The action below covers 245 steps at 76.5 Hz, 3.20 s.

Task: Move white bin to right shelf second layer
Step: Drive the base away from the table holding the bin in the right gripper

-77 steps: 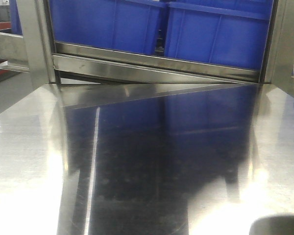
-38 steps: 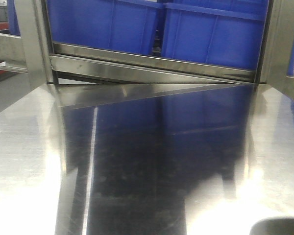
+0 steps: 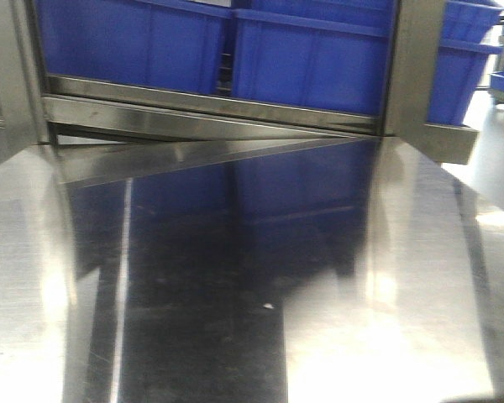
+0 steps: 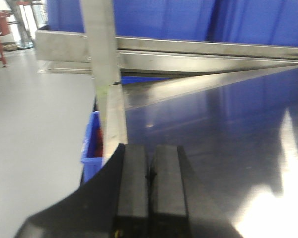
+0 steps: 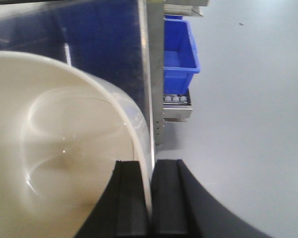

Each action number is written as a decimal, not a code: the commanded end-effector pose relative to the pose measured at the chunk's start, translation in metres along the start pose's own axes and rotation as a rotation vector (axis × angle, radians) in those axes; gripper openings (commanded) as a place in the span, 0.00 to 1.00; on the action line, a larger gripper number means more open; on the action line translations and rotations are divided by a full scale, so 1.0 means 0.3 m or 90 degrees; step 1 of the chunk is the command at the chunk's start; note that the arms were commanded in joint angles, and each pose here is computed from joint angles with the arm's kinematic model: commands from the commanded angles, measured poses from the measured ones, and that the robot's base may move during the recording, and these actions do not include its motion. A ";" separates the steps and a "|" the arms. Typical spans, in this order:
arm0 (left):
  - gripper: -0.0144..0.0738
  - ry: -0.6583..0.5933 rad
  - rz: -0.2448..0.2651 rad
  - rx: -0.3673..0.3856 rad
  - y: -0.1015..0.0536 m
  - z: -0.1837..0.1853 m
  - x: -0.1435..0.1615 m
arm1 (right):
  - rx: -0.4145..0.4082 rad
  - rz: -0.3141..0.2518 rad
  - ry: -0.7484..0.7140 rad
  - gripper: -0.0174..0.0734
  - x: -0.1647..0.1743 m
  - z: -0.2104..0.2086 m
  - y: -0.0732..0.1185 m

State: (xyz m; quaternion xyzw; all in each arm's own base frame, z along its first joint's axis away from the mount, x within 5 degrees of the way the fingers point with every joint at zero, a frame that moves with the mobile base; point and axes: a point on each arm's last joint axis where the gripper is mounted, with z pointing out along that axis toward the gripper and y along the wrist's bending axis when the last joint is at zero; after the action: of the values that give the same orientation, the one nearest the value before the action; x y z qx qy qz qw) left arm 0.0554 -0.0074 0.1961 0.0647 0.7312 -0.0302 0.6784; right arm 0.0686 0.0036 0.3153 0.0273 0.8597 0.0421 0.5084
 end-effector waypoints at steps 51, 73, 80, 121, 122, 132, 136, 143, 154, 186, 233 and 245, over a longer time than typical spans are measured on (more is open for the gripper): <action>0.26 -0.041 -0.003 0.000 -0.001 0.003 0.012 | -0.003 0.004 -0.073 0.24 -0.054 -0.016 0.004; 0.26 -0.041 -0.003 0.000 -0.001 0.003 0.012 | -0.003 0.004 -0.073 0.24 -0.054 -0.016 0.004; 0.26 -0.041 -0.003 0.000 -0.001 0.003 0.012 | -0.003 0.004 -0.073 0.24 -0.054 -0.016 0.004; 0.26 -0.041 -0.003 0.000 -0.001 0.003 0.012 | -0.003 0.004 -0.073 0.24 -0.054 -0.016 0.004; 0.26 -0.041 -0.003 0.000 -0.001 0.003 0.012 | -0.003 0.004 -0.073 0.24 -0.054 -0.016 0.004; 0.26 -0.041 -0.003 0.000 -0.001 0.003 0.012 | -0.003 0.004 -0.073 0.24 -0.054 -0.016 0.004; 0.26 -0.041 -0.003 0.000 -0.001 0.003 0.012 | -0.003 0.004 -0.073 0.24 -0.054 -0.016 0.004; 0.26 -0.041 -0.003 0.000 -0.001 0.003 0.012 | -0.003 0.004 -0.073 0.24 -0.054 -0.016 0.004; 0.26 -0.041 -0.003 0.000 -0.001 0.003 0.012 | -0.003 0.004 -0.073 0.24 -0.054 -0.016 0.004; 0.26 -0.041 -0.003 0.000 -0.001 0.003 0.012 | -0.003 0.004 -0.073 0.24 -0.054 -0.016 0.004; 0.26 -0.041 -0.003 0.000 -0.001 0.003 0.012 | -0.003 0.004 -0.073 0.24 -0.054 -0.016 0.004; 0.26 -0.041 -0.003 0.000 -0.001 0.003 0.012 | -0.003 0.004 -0.073 0.24 -0.054 -0.016 0.004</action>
State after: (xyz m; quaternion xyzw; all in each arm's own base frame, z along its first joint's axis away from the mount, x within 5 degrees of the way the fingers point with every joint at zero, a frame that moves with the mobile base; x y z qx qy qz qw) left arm 0.0554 -0.0074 0.1961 0.0647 0.7312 -0.0302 0.6784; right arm 0.0686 0.0034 0.3153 0.0270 0.8597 0.0411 0.5084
